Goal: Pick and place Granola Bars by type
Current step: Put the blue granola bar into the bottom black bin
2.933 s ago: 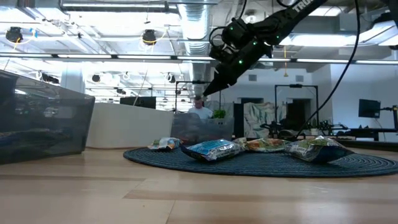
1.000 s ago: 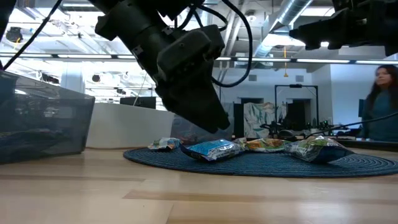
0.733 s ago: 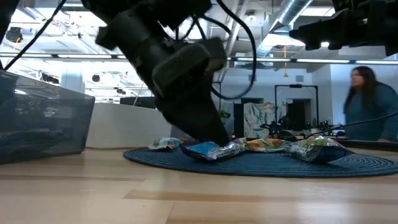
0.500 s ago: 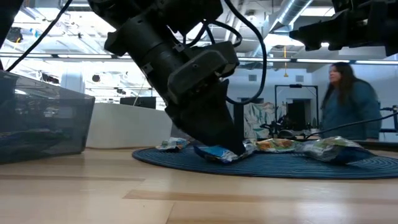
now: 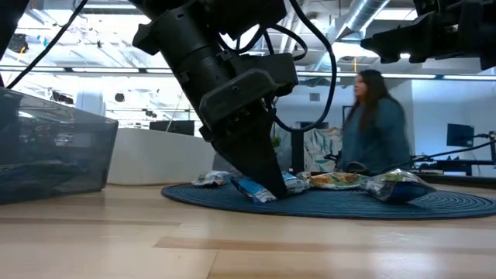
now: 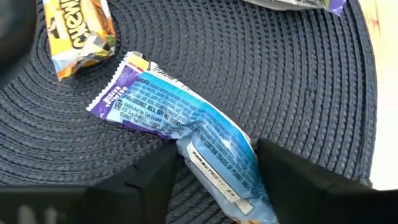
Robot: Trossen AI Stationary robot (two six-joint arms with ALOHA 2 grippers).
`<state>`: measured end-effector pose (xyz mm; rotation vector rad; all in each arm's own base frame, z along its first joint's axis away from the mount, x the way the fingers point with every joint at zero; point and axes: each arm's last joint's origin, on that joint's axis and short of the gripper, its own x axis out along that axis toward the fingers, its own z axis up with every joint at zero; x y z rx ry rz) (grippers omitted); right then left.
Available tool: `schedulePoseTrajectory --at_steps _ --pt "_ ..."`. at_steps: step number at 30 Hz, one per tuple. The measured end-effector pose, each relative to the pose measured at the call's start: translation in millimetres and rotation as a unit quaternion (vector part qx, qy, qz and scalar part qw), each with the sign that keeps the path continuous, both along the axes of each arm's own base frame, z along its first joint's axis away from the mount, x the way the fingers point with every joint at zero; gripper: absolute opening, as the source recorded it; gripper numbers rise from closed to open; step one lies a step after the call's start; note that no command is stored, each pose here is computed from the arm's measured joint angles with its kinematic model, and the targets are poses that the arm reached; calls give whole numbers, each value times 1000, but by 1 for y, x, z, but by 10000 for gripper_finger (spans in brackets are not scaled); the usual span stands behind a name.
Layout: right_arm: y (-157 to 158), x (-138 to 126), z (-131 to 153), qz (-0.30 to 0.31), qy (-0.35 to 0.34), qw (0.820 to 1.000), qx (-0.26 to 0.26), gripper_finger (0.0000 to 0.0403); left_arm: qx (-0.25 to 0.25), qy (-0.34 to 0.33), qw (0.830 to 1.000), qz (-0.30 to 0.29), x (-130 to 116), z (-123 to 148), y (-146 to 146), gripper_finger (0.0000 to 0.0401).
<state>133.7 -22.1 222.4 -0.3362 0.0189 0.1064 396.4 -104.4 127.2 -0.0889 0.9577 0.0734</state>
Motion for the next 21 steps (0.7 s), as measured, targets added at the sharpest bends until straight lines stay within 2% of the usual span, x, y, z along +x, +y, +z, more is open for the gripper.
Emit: schedulePoseTrajectory --at_steps 7,12,18,21 --pt "0 0 0 0 1 1000 0 164 12 10 1000 -18 3 6 -2 124" --pt "0 0 0 0 3 1000 1 164 22 -1 999 -40 7 14 -7 79" --pt "0 0 -2 0 12 1000 3 164 40 18 997 -63 13 34 -13 55" --pt "0 0 -3 0 13 1000 3 164 73 46 995 -57 13 50 -16 55"
